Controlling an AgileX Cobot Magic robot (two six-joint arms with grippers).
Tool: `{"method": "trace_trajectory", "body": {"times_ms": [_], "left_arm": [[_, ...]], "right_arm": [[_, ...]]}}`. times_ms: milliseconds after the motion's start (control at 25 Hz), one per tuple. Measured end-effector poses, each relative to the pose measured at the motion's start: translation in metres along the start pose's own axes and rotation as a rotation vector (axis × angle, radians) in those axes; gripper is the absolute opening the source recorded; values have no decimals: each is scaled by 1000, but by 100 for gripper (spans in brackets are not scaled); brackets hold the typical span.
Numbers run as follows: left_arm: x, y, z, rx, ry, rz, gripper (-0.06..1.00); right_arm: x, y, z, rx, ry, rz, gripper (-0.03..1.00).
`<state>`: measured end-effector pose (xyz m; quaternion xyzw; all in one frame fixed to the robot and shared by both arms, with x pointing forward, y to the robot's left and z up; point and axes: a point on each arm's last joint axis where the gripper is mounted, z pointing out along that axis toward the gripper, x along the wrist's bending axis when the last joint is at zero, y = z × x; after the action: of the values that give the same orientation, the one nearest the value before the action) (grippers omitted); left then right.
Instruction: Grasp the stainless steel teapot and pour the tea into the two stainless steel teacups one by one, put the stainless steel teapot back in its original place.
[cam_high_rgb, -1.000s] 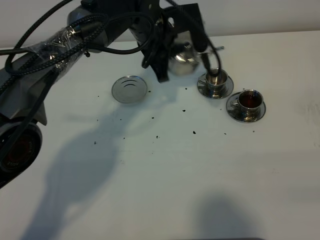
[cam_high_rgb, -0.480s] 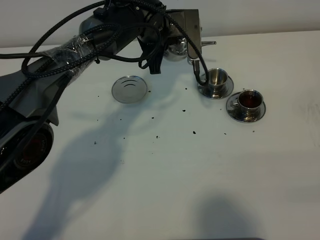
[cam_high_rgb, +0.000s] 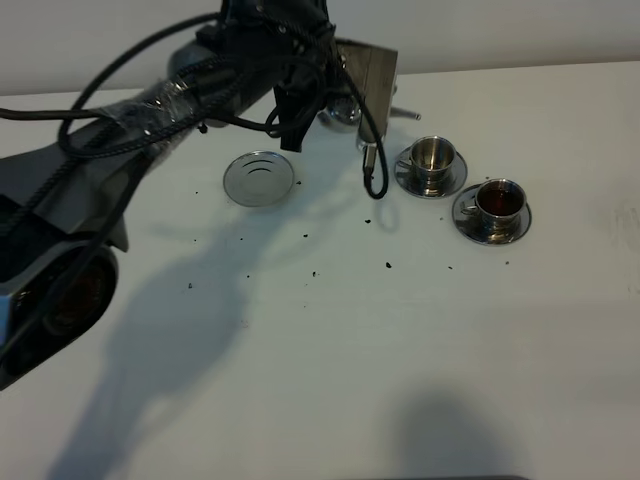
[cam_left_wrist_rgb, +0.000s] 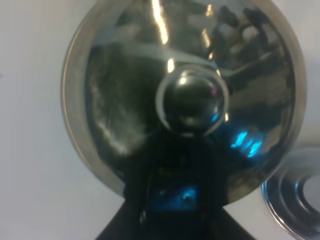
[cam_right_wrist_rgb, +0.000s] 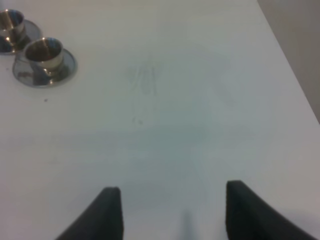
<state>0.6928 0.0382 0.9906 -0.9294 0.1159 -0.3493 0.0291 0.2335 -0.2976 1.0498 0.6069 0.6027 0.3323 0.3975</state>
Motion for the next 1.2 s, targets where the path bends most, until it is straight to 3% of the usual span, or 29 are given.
{"method": "trace_trajectory", "body": {"times_ms": [200,400,560,880,1200], "left_arm": [[-6,5,20,-16,24,31,24],[1,8,20,-42,102,59,24],[1,8,20,-36,113,110,24],[2,8,20,-28,122,291,24],[6,12,20,-50,185,396,24]], "right_arm": [[0,0,0,0,0,0,45],[0,0,0,0,0,0,45],[0,0,0,0,0,0,45],[0,0,0,0,0,0,45],[0,0,0,0,0,0,45]]}}
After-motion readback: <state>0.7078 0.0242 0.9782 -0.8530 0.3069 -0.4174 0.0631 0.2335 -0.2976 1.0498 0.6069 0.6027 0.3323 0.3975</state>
